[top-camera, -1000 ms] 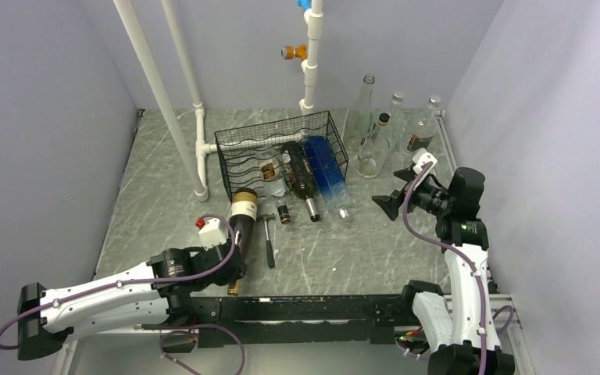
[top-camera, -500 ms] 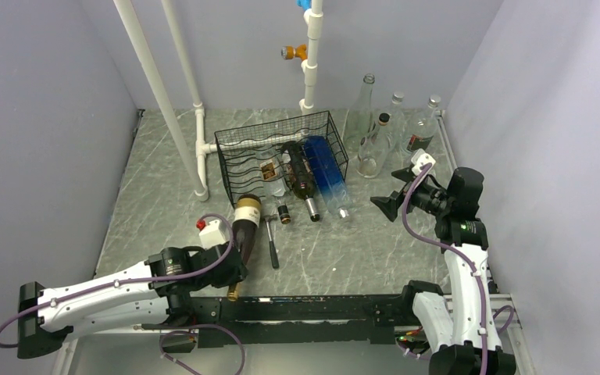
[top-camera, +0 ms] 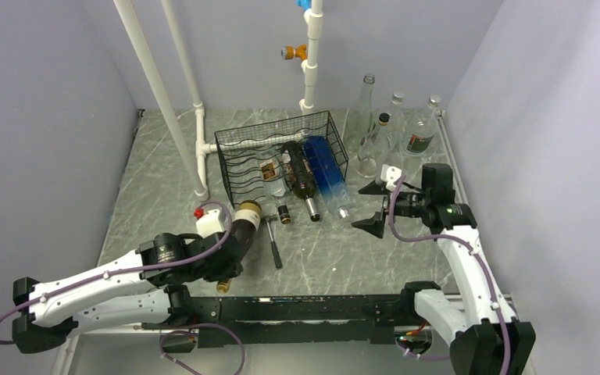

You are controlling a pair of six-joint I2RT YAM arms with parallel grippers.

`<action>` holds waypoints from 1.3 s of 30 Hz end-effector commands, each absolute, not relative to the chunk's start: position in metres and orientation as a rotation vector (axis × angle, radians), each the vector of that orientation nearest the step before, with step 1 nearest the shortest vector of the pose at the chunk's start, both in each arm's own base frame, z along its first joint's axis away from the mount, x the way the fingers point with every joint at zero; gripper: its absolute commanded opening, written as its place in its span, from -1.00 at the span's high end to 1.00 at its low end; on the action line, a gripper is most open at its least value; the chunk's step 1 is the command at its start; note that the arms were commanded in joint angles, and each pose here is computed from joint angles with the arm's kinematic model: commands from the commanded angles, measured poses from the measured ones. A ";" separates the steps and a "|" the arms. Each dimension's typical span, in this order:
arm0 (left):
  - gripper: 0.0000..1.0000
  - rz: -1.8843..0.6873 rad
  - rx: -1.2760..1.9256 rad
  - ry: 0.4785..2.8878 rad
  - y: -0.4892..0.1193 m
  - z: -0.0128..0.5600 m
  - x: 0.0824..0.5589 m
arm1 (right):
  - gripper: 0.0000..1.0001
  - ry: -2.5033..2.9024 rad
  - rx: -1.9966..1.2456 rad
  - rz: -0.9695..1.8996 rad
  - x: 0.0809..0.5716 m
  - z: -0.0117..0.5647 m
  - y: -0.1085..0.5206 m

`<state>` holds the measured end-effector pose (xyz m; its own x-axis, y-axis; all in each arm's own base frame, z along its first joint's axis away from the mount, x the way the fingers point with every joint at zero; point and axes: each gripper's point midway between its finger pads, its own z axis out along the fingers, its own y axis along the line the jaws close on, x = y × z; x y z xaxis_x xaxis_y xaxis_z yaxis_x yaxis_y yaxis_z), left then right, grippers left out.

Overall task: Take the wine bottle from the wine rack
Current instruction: Pick up the wine bottle from the wine rack.

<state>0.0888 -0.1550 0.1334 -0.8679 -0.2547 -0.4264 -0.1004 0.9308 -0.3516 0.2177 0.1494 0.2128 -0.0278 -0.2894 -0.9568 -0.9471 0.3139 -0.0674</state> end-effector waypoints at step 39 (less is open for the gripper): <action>1.00 -0.444 -0.071 2.722 -0.163 0.185 0.071 | -0.99 0.775 -1.827 0.685 0.183 0.174 0.422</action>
<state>0.0686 -0.1473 0.1619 -0.9354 -0.0291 -0.3523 0.0379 0.9826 -0.1819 0.1656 0.4028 0.1529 0.6140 -0.2233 -0.7571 -0.7632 -0.4127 -0.4972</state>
